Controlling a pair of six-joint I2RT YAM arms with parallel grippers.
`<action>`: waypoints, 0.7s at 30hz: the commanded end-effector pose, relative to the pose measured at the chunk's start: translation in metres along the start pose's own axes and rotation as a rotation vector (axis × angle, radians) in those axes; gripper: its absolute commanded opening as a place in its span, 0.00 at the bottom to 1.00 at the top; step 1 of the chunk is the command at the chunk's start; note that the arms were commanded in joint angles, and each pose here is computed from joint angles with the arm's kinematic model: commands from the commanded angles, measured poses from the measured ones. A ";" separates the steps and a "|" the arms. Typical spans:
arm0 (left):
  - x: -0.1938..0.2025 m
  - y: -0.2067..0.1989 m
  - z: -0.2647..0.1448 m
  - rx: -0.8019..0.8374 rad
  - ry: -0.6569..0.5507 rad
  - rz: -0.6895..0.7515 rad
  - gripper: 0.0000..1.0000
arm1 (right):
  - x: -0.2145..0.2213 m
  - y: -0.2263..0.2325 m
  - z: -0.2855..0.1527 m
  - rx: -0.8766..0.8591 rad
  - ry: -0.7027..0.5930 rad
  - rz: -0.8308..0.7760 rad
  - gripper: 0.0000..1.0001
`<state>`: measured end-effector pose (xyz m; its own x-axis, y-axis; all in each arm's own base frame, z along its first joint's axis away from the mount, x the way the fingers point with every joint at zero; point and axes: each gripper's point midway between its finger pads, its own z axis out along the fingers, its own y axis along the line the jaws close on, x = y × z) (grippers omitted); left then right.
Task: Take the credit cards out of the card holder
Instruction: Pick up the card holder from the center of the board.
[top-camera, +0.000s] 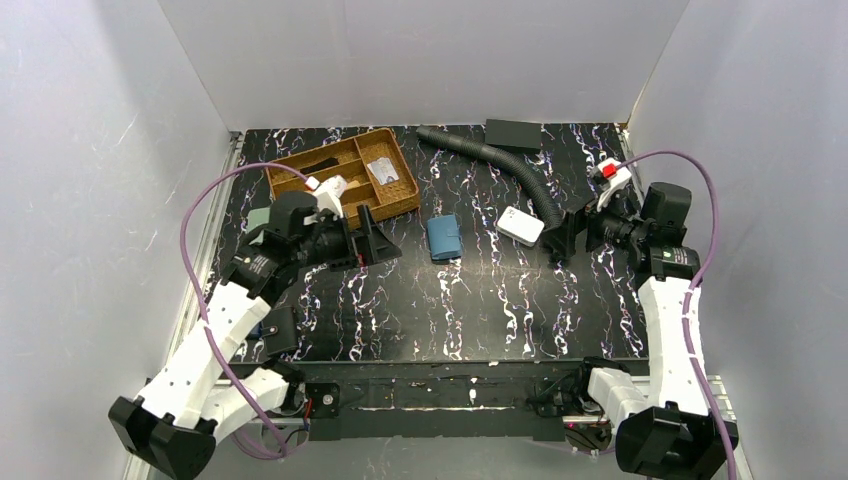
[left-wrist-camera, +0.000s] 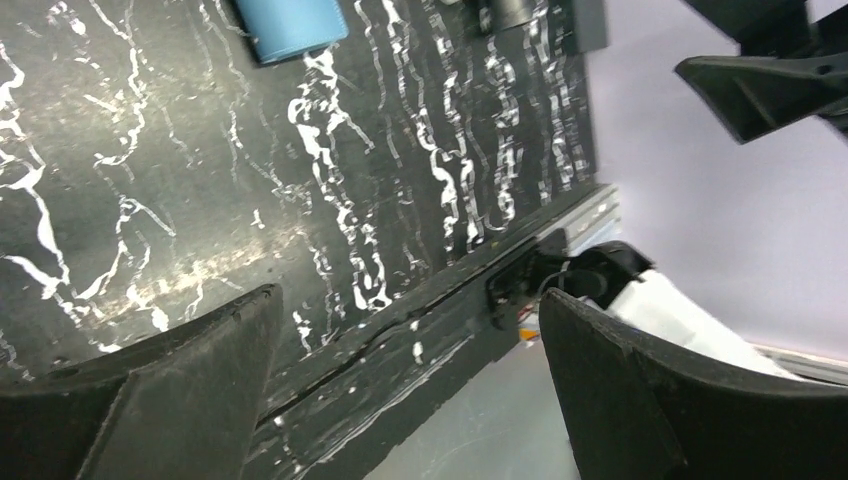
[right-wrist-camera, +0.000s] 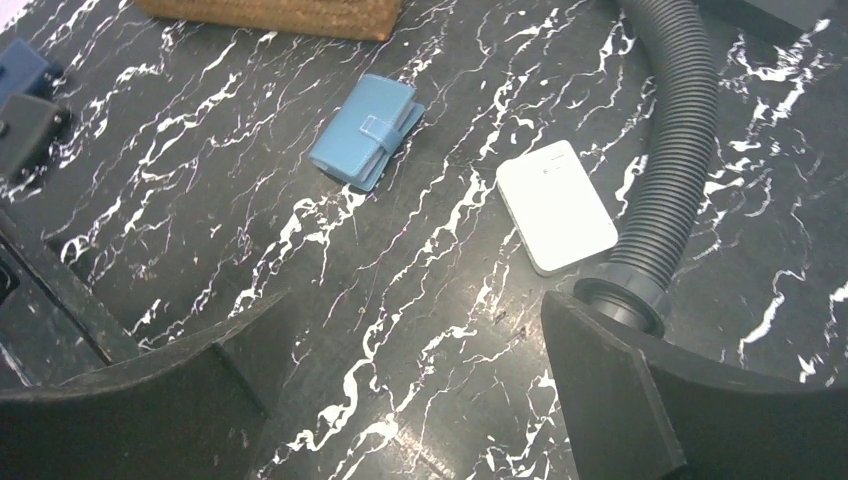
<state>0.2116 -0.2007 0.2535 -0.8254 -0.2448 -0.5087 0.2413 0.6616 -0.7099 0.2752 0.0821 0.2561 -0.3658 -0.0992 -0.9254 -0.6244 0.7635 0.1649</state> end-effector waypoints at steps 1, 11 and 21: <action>-0.002 0.019 -0.002 -0.202 -0.032 0.105 0.99 | 0.012 0.007 0.005 -0.094 0.008 -0.081 1.00; 0.003 0.016 0.041 -0.149 0.032 0.058 0.99 | 0.049 0.017 0.020 -0.213 0.010 -0.051 1.00; -0.005 0.010 0.074 -0.082 0.010 -0.036 0.99 | 0.066 0.019 0.024 -0.238 0.029 -0.057 1.00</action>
<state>0.2487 -0.2344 0.2080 -0.8409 -0.2351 -0.4875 0.1702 0.7402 -0.6505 0.2546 0.1031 0.1843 -0.4132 -0.1423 -0.8995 -0.7518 0.6107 0.2487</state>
